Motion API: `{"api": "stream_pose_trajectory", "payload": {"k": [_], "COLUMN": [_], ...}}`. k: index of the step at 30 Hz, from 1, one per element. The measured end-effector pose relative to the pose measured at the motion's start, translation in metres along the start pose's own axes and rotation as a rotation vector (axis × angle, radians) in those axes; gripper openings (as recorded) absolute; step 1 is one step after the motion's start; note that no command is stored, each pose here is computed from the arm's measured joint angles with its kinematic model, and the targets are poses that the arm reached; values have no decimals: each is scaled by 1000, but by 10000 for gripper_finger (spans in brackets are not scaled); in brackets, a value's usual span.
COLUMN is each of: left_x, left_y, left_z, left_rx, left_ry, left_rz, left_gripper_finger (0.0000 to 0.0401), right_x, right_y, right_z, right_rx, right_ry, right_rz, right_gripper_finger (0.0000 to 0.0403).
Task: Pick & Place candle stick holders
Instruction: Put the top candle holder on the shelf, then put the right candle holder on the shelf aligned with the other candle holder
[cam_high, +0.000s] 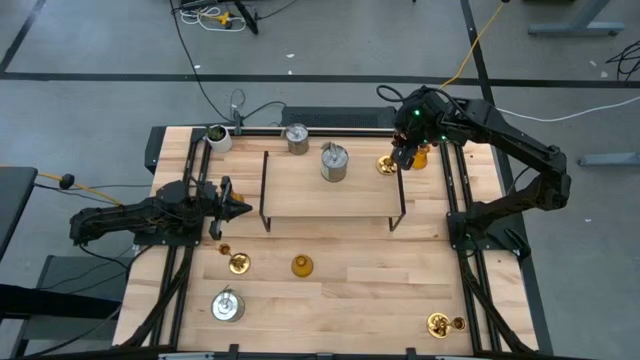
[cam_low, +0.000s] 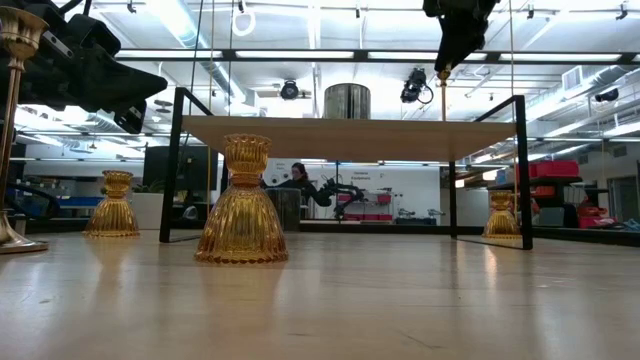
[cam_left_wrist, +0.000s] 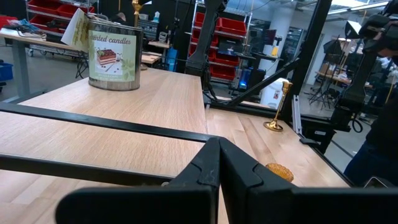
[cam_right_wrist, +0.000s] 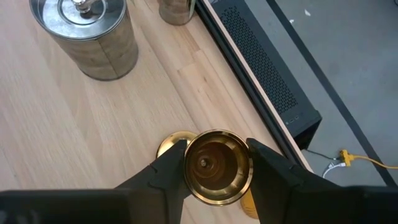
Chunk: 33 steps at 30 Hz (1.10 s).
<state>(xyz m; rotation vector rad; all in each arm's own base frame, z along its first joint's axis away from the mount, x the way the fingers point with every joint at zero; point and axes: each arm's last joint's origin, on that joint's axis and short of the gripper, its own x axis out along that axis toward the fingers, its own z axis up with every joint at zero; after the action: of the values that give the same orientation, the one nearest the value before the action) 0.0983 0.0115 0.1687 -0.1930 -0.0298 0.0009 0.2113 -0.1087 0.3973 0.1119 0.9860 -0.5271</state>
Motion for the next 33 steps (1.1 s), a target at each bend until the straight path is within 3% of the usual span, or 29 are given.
{"api": "stream_pose_trajectory", "payload": {"k": [21, 33], "left_x": [0, 0], "left_y": [0, 0], "left_z": [0, 0], "left_rx": [0, 0], "left_ry": [0, 0], "left_rz": [0, 0], "left_gripper_finger": [7, 7], "right_x": [0, -5], "right_y": [0, -1], "right_z": [1, -1], "right_rx": [-12, -10], "right_ry": [-8, -22], "right_rz": [3, 2], "right_gripper_finger": [224, 295]}}
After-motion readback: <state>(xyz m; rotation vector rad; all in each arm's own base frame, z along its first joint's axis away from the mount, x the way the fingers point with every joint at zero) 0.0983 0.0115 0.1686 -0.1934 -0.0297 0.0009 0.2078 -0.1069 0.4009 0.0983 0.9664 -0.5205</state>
